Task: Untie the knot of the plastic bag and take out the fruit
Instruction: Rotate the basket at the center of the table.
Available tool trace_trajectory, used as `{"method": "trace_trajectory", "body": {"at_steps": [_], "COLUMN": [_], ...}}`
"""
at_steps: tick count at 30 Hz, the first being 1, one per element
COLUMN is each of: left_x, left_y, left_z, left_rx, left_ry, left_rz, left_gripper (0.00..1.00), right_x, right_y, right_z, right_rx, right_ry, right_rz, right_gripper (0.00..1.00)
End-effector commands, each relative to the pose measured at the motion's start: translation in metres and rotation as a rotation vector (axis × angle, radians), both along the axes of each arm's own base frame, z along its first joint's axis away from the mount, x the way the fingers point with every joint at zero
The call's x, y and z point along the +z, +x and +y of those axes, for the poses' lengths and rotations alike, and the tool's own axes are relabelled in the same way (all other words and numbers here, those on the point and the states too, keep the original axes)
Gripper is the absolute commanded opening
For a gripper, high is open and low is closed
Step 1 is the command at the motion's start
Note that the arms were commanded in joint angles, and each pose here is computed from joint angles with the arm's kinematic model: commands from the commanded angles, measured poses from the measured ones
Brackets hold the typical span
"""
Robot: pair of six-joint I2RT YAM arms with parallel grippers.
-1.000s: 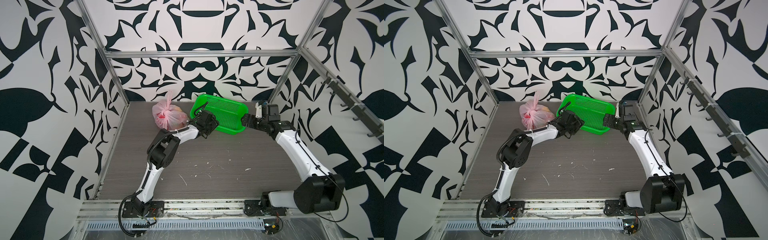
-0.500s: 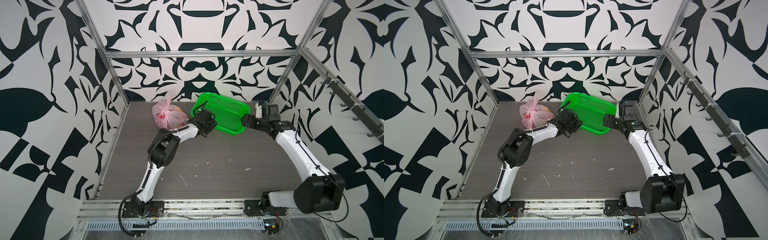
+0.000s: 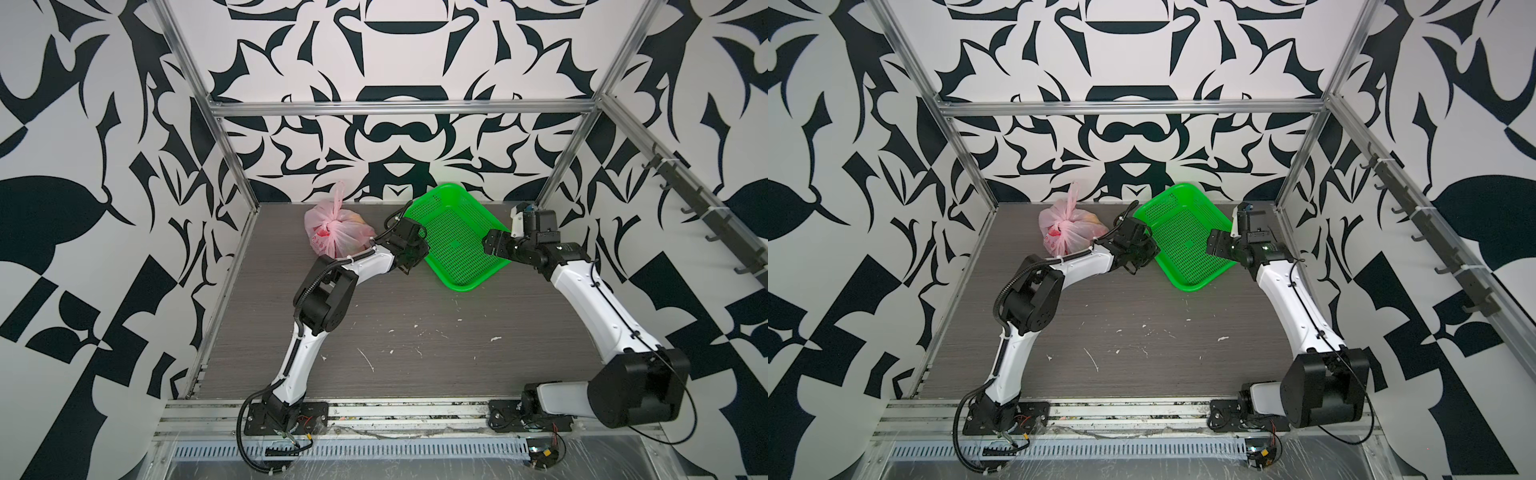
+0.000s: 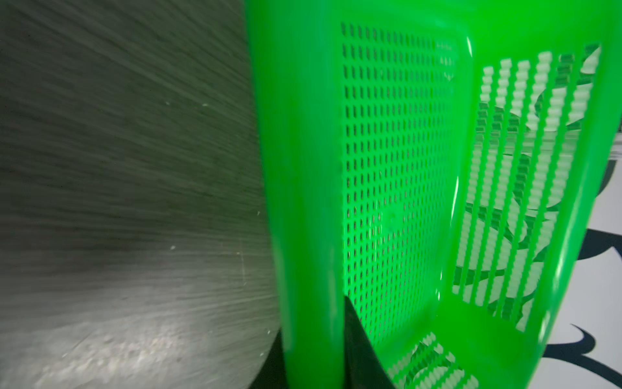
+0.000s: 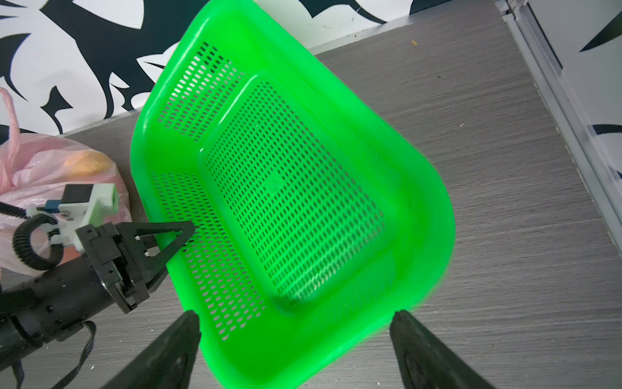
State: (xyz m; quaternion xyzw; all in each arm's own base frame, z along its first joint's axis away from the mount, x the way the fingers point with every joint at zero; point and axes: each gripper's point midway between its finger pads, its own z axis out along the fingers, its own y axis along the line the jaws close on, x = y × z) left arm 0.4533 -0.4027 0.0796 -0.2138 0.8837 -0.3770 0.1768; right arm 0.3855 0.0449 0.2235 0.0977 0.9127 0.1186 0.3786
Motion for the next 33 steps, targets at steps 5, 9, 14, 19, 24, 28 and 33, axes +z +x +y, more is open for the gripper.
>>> {"method": "trace_trajectory", "body": {"at_steps": [5,9,14,19,24,28,33], "left_x": [0.014,0.019,0.020,0.016,0.014,0.012,0.007], "left_y": [-0.040,-0.064,-0.094,-0.124,-0.143,-0.156,-0.165], "left_z": [0.024,0.042,0.062,0.075,0.082,0.084,0.087], "left_rx": [-0.186,-0.272,-0.372,-0.437,-0.459,-0.468,-0.463], "left_ry": [0.160,0.249,0.317,0.332,0.345,0.345,0.349], "left_rz": [0.032,0.053,0.065,0.082,0.092,0.102,0.120], "left_gripper": [0.11,0.09,0.09,0.09,0.08,0.08,0.08], "right_x": [0.020,0.018,0.012,0.001,-0.011,-0.018,-0.021], "right_y": [-0.007,-0.012,-0.021,-0.030,-0.036,-0.040,-0.040], "right_z": [-0.002,-0.002,-0.003,-0.003,-0.004,-0.005,-0.002], "right_rx": [-0.014,-0.018,-0.017,-0.013,-0.006,-0.007,-0.004], "right_ry": [0.017,0.022,0.021,0.016,0.006,0.001,0.017], "right_rz": [-0.059,-0.051,-0.037,-0.011,0.023,0.036,0.033], "right_gripper": [0.91,0.90,0.89,0.89,0.88,0.88,0.87]}}
